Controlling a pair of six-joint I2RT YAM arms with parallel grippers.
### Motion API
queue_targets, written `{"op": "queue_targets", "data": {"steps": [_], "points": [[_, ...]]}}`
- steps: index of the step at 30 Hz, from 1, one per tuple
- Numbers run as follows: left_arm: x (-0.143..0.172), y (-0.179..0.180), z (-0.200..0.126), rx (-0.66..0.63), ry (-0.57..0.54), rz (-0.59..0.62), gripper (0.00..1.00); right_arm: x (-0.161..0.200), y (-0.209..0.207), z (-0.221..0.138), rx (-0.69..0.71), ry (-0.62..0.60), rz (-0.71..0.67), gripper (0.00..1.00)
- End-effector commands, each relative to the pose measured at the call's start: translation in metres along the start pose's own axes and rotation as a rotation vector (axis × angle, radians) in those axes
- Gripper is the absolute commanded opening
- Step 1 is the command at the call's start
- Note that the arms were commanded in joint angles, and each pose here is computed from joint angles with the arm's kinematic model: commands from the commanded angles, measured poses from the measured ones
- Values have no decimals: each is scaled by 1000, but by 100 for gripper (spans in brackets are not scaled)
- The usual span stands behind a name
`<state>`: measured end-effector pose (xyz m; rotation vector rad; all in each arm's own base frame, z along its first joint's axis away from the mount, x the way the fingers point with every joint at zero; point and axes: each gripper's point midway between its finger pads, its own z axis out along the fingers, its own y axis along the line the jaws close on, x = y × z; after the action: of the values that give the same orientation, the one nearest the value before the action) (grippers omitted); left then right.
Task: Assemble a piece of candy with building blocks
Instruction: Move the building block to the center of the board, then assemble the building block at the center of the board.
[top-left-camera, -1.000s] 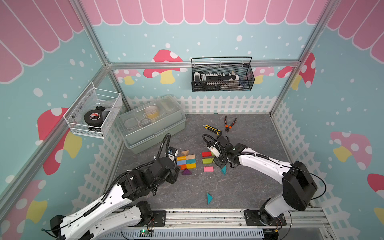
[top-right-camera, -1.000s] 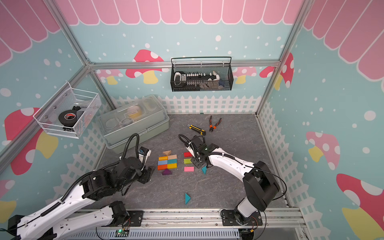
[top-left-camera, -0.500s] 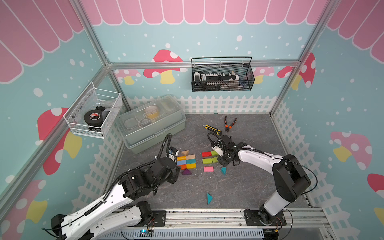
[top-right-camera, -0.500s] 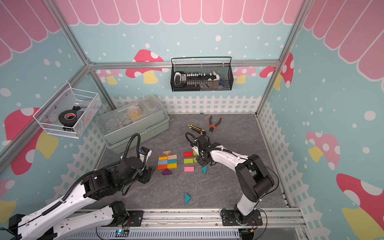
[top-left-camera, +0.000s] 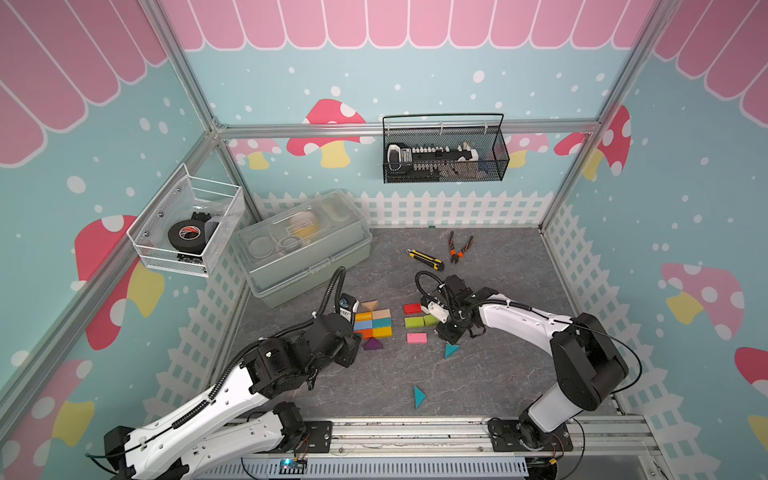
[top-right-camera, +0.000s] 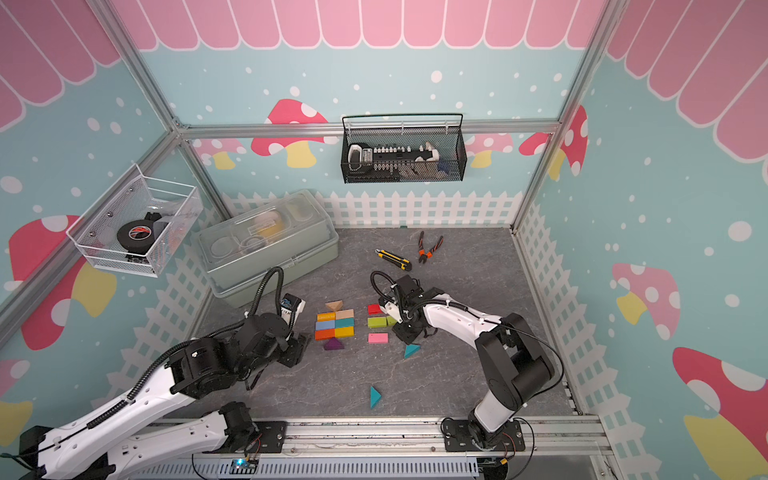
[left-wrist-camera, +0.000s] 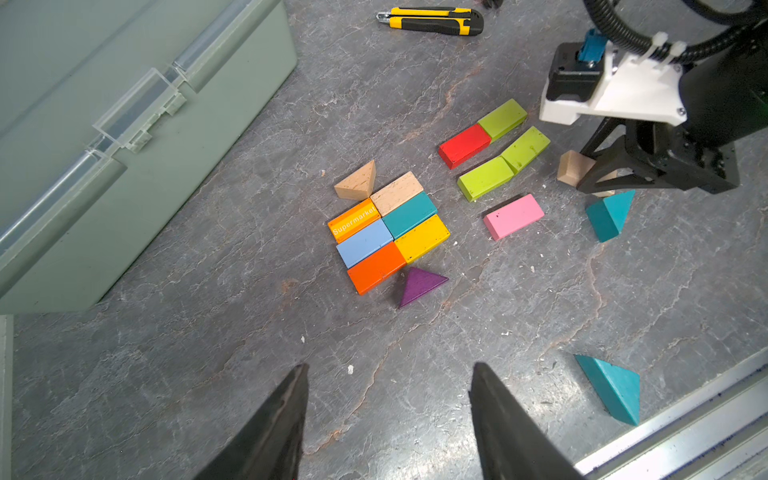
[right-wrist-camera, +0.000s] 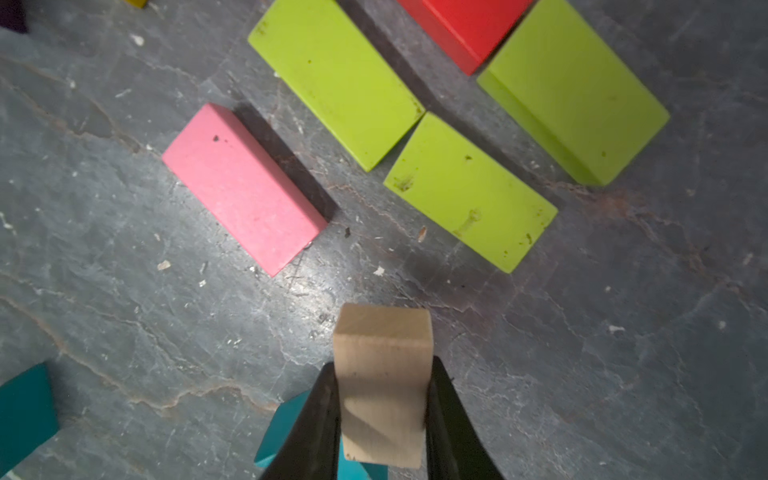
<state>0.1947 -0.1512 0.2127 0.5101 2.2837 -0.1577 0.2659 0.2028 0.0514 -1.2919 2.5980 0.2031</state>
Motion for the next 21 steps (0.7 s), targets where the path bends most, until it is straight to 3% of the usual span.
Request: {"op": "queue_targets", "data": {"steps": [1,6,21], "points": [[-1,-1,-1,7,-7,-15,62,1,8,-3,-50,25,-164,28],[-1,-1,-1,7,-6,-15,62,-2,8,-3,-57,16,-354,32],[0,-1,1,1,1,-13,62,-2,6,14,-118,96,-646,34]]}}
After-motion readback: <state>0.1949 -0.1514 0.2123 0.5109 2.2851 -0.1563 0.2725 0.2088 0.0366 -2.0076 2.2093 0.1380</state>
